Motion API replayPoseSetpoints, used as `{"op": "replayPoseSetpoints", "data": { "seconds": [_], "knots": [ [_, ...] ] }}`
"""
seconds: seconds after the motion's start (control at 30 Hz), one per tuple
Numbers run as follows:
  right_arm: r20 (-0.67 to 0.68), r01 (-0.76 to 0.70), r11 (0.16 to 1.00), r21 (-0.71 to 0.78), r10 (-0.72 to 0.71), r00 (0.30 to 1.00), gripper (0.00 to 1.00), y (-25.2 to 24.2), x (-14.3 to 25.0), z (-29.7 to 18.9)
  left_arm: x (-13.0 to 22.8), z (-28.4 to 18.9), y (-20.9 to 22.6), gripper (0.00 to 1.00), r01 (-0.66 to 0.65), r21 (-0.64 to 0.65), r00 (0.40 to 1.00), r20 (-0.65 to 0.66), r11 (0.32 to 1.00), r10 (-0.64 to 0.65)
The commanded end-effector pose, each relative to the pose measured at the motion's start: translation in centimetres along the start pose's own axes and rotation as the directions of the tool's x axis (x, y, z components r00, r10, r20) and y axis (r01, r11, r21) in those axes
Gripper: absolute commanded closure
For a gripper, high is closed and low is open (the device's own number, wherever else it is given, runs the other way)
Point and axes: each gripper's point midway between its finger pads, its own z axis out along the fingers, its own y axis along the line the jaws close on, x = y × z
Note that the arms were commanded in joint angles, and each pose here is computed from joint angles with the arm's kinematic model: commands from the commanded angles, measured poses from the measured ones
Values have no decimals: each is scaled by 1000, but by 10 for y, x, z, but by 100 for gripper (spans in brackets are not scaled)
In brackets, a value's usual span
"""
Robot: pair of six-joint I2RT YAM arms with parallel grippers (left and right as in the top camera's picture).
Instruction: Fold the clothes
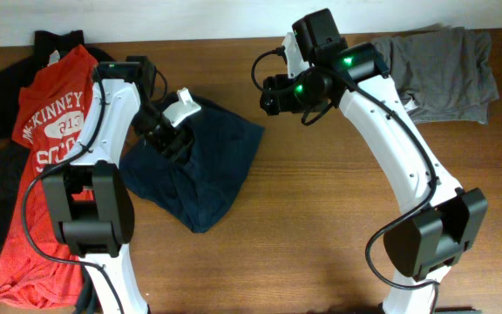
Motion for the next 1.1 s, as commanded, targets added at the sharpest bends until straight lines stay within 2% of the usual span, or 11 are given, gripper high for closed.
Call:
{"op": "replayPoseSetpoints", "data": {
  "seconds": [0.0, 0.27, 0.3, 0.37, 0.67, 0.73, 0.8, 0.83, 0.87, 0.9, 1.07],
  "knots": [
    [1, 18, 1000, -15, -18, 1000, 27, 6, 0, -2, 6, 6, 1, 26, 37, -5, 999, 8, 999, -37],
    [0, 17, 1000, -14, -17, 1000, 27, 5, 0, -2, -5, 7, -4, 28, 227, 40, 972, 55, 973, -229],
    [0, 17, 1000, -14, -17, 1000, 27, 5, 1, -2, -5, 7, -5, 30, 239, 43, 969, 54, 970, -241],
    [-2, 24, 1000, -14, -24, 1000, 27, 5, 1, -2, -4, 7, -5, 46, 271, 46, 961, 49, 961, -273],
    [-12, 40, 999, -11, -40, 999, 26, 5, 3, -2, 24, 36, 9, 63, 350, -32, 936, -27, 936, -351],
    [-12, 40, 999, -11, -40, 999, 26, 5, 4, -2, 30, 41, 23, 74, 438, -111, 896, -25, 892, -443],
    [-12, 40, 999, -11, -40, 999, 26, 5, 3, -2, 38, 39, 40, 94, 564, -206, 817, 5, 799, -576],
    [-12, 40, 999, -11, -40, 999, 26, 5, 4, -2, 40, 37, 44, 99, 600, -226, 790, 18, 767, -612],
    [-13, 39, 999, -12, -40, 999, 26, 5, 4, -2, 44, 35, 50, 99, 678, -255, 721, 48, 689, -692],
    [-13, 39, 999, -12, -40, 999, 26, 5, 4, -2, 45, 34, 52, 99, 704, -256, 695, 58, 662, -717],
    [-13, 39, 999, -10, -39, 999, 26, 4, 3, -1, 53, 25, 48, 99, 779, -246, 609, 74, 577, -790]
  ]
}}
